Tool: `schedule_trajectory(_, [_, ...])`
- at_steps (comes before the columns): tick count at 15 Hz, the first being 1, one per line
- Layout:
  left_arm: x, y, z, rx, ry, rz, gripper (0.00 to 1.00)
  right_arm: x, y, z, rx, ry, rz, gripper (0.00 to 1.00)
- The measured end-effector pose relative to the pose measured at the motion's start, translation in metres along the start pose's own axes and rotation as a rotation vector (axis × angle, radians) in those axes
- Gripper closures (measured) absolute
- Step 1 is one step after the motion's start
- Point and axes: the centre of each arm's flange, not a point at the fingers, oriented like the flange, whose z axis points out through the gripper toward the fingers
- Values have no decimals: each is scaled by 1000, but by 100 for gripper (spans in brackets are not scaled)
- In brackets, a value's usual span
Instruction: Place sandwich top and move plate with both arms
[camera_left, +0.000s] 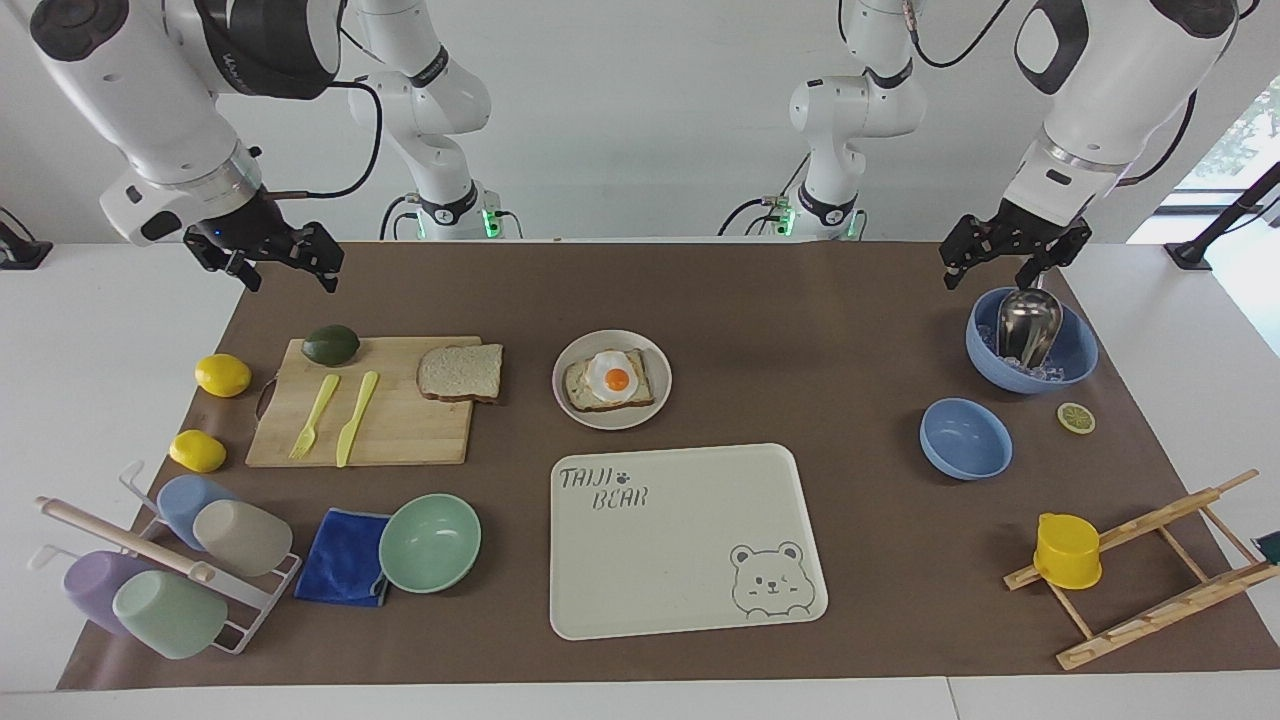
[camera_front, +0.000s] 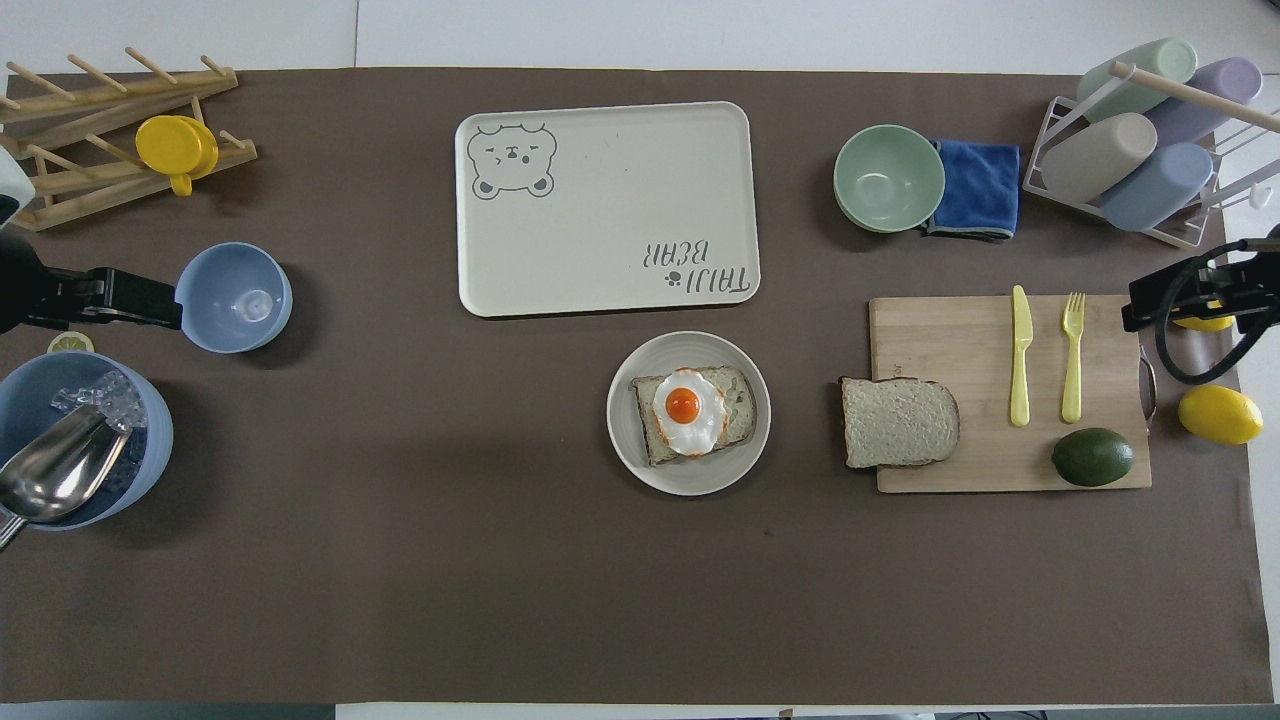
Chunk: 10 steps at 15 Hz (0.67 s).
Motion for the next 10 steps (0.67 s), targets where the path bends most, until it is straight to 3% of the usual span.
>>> schedule_trajectory(7, [0,0,0,0,0,0,0,0,-2,6,0,-8,-6,0])
schedule_trajectory(10, [0,0,0,0,0,0,0,3,-37,15,-45,8,-102,0])
